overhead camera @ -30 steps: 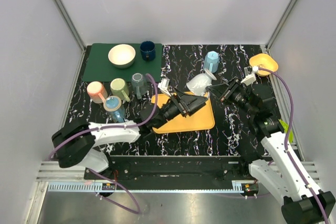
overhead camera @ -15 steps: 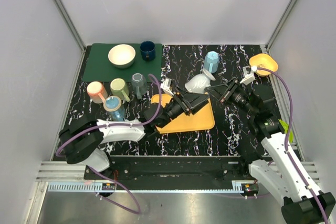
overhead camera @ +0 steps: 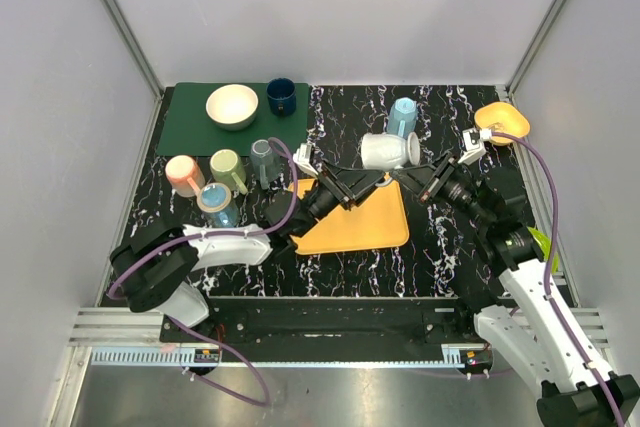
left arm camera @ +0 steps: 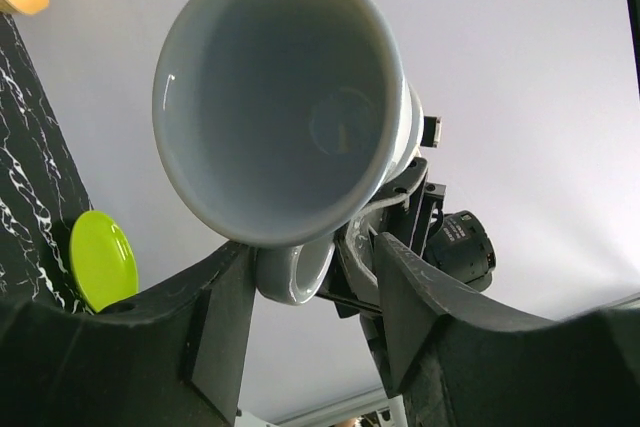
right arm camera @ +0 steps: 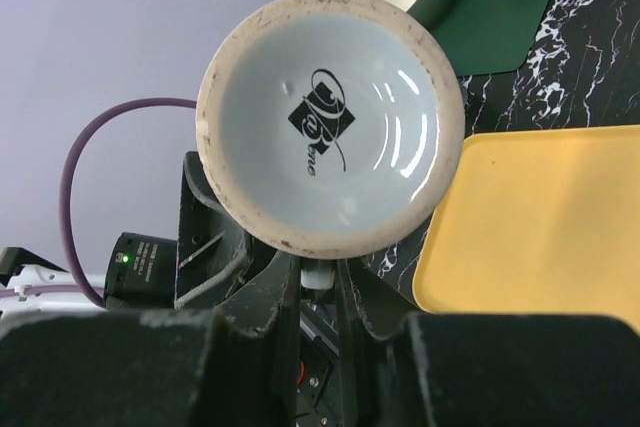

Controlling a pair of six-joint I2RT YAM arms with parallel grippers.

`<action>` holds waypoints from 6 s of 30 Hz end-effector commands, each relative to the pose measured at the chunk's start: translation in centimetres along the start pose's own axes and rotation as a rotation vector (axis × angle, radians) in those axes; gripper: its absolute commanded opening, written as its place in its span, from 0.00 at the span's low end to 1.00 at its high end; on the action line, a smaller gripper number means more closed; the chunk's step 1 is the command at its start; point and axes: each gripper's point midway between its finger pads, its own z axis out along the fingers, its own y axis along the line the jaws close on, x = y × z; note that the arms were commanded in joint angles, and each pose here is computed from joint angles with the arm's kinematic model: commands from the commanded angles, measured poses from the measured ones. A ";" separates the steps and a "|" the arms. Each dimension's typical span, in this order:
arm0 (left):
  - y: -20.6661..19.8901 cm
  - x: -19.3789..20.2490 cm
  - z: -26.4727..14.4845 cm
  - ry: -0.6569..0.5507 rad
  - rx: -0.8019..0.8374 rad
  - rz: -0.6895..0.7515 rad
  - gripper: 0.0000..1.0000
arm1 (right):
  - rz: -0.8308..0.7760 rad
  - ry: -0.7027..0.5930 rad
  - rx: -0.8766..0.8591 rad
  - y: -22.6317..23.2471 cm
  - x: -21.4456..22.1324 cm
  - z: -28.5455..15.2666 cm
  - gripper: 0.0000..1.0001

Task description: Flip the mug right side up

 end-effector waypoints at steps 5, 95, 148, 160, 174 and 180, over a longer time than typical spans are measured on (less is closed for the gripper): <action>-5.2 -3.8 0.1 -0.109 0.201 0.023 0.53 | -0.061 0.022 -0.159 3.6 0.5 -1.0 0.00; 17.1 -4.5 3.8 0.203 -0.671 1.210 0.00 | -0.285 0.014 0.355 -4.8 1.1 -6.5 0.53; 1.2 -10.3 -16.5 -0.081 -0.691 1.028 0.99 | -0.503 0.166 1.024 -23.6 -13.0 15.4 0.70; 2.7 -9.4 -17.2 -0.010 -0.712 1.032 0.99 | -0.407 0.220 1.047 -31.3 -11.2 17.8 0.66; 3.9 -9.1 -17.1 0.025 -0.742 1.042 0.99 | -0.385 0.241 1.043 -34.3 -9.5 19.3 0.53; 3.9 -9.0 -17.1 0.028 -0.743 1.041 0.99 | -0.382 0.258 1.063 -35.3 -9.0 19.4 0.47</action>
